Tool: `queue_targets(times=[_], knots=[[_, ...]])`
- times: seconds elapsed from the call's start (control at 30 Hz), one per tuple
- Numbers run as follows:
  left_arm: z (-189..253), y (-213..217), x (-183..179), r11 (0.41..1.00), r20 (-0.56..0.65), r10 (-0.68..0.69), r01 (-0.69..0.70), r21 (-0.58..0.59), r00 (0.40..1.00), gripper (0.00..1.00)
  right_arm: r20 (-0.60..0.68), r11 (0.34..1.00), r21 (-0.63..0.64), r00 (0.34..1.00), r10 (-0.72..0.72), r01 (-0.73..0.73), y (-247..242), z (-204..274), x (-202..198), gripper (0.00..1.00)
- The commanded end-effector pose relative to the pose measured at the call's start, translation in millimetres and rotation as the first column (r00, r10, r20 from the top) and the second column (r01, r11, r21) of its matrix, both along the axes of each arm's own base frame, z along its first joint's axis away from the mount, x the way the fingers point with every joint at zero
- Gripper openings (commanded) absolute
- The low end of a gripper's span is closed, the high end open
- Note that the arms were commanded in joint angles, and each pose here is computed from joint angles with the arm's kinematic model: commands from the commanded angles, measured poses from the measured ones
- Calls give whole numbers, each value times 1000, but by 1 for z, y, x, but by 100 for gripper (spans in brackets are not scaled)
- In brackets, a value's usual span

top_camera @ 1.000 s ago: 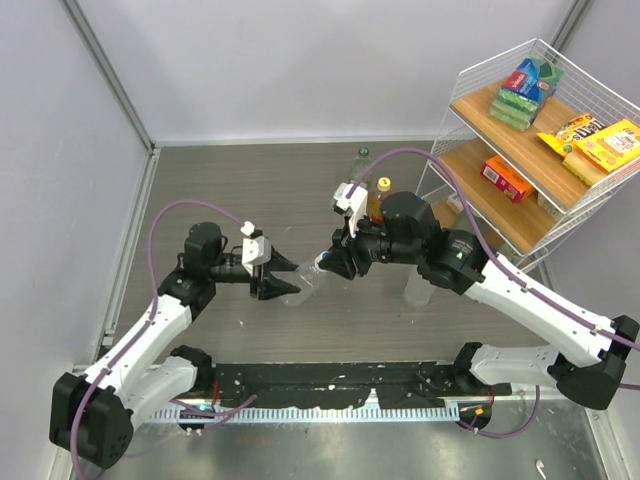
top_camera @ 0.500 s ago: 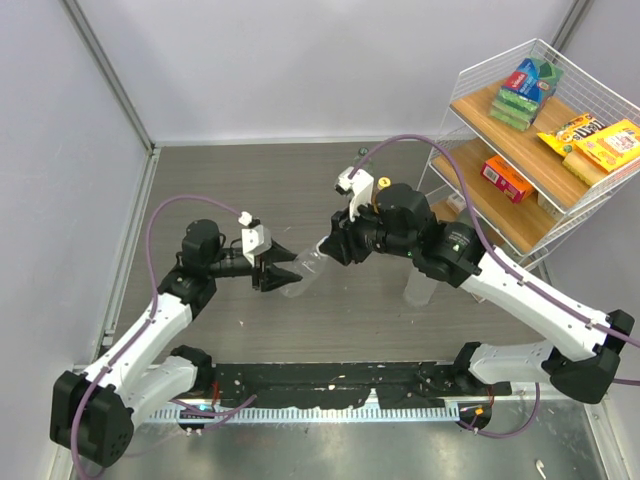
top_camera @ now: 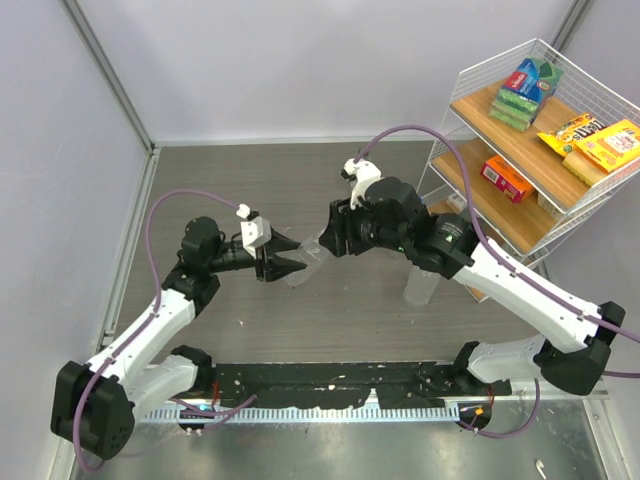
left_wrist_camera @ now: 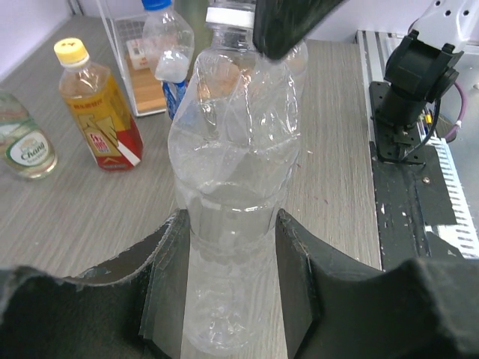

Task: Screw on the bottle caps
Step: Place the bottle cap on the plastic bottle.

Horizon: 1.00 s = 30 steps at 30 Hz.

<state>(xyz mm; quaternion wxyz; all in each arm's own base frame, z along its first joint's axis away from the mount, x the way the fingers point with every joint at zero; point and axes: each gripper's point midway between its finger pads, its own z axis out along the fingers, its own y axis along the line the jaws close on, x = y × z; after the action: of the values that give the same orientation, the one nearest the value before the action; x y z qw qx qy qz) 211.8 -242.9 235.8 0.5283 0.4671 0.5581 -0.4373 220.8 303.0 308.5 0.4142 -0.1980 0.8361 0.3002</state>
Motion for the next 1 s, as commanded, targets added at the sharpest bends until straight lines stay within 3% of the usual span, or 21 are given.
queue_targets(times=[0.0,0.1,0.23,0.37,0.53,0.7,0.83,0.97], knots=[[27,-5,10,999,110,11,-5,-51,994,0,-14,999,-27,999,-45,44,-7,-2,2,55],[13,-6,12,999,65,14,-11,-46,998,0,15,998,-28,998,-61,61,-9,2,6,61],[3,-8,15,998,21,25,-24,-59,999,0,50,999,0,998,-35,35,-7,11,5,78],[0,-9,15,997,13,23,-22,-75,1000,0,78,1000,8,997,-3,2,-8,16,1,84],[-4,-10,7,996,13,-27,28,-79,1000,0,149,995,-14,984,99,-98,-12,25,-10,85],[-1,-11,-2,993,31,-73,76,-87,997,0,283,949,-100,906,314,-298,-17,36,-33,85],[3,-11,-6,991,41,-89,92,-94,995,0,387,953,-120,871,304,-279,-32,55,-33,85],[6,-10,-10,990,50,-93,98,-99,994,0,408,961,-107,870,276,-255,-40,61,-34,85]])
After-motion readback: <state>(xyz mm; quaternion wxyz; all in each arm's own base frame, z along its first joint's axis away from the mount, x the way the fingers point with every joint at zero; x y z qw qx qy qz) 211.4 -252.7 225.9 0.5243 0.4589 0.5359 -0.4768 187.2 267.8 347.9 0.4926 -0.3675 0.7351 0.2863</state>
